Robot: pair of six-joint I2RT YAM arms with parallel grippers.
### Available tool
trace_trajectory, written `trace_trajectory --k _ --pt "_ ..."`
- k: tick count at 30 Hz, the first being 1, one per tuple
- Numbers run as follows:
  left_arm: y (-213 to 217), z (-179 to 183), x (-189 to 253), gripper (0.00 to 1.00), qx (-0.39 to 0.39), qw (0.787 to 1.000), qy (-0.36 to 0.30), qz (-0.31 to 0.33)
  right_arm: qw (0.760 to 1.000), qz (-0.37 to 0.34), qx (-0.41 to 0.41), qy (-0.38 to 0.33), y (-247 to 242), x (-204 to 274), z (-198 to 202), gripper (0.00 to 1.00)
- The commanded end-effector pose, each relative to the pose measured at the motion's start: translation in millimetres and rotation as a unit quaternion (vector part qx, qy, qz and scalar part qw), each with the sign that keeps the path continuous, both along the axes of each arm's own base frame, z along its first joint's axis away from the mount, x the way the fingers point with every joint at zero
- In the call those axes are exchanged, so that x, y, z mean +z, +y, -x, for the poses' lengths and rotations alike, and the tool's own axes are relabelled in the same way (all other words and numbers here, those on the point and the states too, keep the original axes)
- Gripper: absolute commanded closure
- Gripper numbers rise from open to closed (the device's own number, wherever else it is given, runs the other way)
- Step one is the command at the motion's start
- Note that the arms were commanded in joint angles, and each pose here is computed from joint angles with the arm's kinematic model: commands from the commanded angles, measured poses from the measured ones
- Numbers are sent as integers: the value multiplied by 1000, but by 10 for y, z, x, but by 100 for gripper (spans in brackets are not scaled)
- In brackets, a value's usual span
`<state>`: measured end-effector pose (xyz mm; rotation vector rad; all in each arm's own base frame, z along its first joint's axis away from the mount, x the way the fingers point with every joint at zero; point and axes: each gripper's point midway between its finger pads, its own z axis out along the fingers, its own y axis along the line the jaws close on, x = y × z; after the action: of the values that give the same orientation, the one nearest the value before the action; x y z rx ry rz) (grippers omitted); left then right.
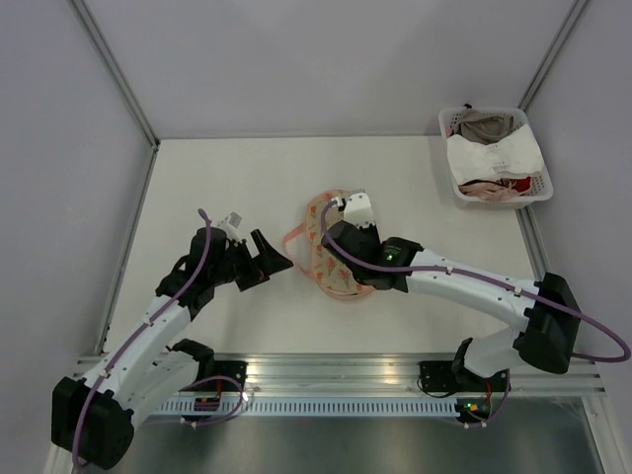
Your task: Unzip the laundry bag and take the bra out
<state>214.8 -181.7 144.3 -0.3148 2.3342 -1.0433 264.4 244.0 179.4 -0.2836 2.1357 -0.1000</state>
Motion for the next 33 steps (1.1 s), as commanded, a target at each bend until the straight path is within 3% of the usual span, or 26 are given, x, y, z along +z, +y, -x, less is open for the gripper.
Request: trace_trajectory --k 1,5,8,15,23,29,32,33 --pt "-47 -128 305 0 2 999 -49 17 997 20 48 61 44 -310 97 73" --pt "83 -135 418 0 46 996 -70 17 991 32 98 85 362 -523 185 49" --pt "173 -128 470 0 74 994 -79 15 989 11 124 82 618 -489 174 43" --pt "327 -16 558 0 121 988 -92 35 992 30 101 74 999 -583 -110 42" --pt "336 64 545 0 120 988 -89 42 993 67 53 84 1200 -1012 -314 42" --pt "340 97 579 0 115 988 -96 43 991 123 -19 52 1007 -1149 -508 49" --pt "357 118 589 0 117 987 -98 41 989 133 -27 59 934 -1261 -513 68" --pt "367 121 588 0 119 987 -99 40 989 129 -28 62 912 -1290 -534 79"
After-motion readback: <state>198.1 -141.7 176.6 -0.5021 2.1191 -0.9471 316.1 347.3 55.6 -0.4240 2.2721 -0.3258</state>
